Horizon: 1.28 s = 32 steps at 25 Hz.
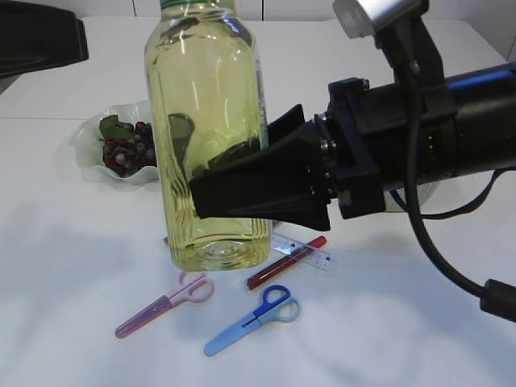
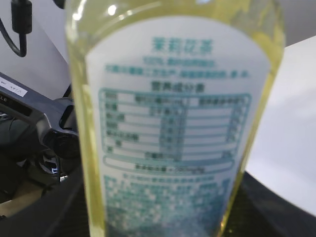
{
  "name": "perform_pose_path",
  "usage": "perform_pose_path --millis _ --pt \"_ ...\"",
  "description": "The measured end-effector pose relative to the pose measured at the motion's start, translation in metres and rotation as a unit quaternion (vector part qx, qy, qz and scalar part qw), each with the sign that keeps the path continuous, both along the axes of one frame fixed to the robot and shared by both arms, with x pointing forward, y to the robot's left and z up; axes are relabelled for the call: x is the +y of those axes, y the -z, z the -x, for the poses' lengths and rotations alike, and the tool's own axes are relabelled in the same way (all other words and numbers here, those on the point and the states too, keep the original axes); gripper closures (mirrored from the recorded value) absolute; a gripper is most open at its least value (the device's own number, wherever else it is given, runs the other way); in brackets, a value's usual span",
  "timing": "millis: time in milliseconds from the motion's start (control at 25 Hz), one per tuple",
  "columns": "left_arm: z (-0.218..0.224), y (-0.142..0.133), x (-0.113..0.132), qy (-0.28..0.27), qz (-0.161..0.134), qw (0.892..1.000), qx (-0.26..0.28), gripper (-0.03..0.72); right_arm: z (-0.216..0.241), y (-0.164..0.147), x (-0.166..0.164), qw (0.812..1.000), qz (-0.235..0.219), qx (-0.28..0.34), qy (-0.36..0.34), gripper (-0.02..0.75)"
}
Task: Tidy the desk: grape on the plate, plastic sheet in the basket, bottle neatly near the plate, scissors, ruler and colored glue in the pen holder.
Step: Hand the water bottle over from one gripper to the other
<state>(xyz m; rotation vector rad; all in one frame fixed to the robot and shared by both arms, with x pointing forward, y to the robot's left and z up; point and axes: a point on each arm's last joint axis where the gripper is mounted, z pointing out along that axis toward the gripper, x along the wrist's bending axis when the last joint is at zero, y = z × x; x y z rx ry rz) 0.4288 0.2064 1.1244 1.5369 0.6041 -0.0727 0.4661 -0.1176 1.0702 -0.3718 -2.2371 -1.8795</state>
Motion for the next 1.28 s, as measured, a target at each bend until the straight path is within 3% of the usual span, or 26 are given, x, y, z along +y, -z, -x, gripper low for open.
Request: perform_pose_path --millis 720,800,1000,1280 --pt "0.001 0.002 -0.007 0.014 0.010 0.999 0.039 0.389 0.000 -0.001 0.000 1.000 -0.005 -0.005 0.002 0.225" --pt "-0.001 0.003 -0.006 0.008 0.010 0.999 0.042 0.329 -0.001 -0.001 0.000 1.000 -0.006 -0.004 0.002 0.225" --pt "-0.004 0.005 -0.007 0.002 0.015 0.998 0.068 0.053 -0.001 -0.001 0.000 1.000 -0.006 -0.004 0.002 0.225" --pt "-0.017 0.030 -0.031 0.049 0.011 0.990 0.133 0.050 -0.001 -0.001 0.000 1.000 -0.006 -0.004 0.002 0.225"
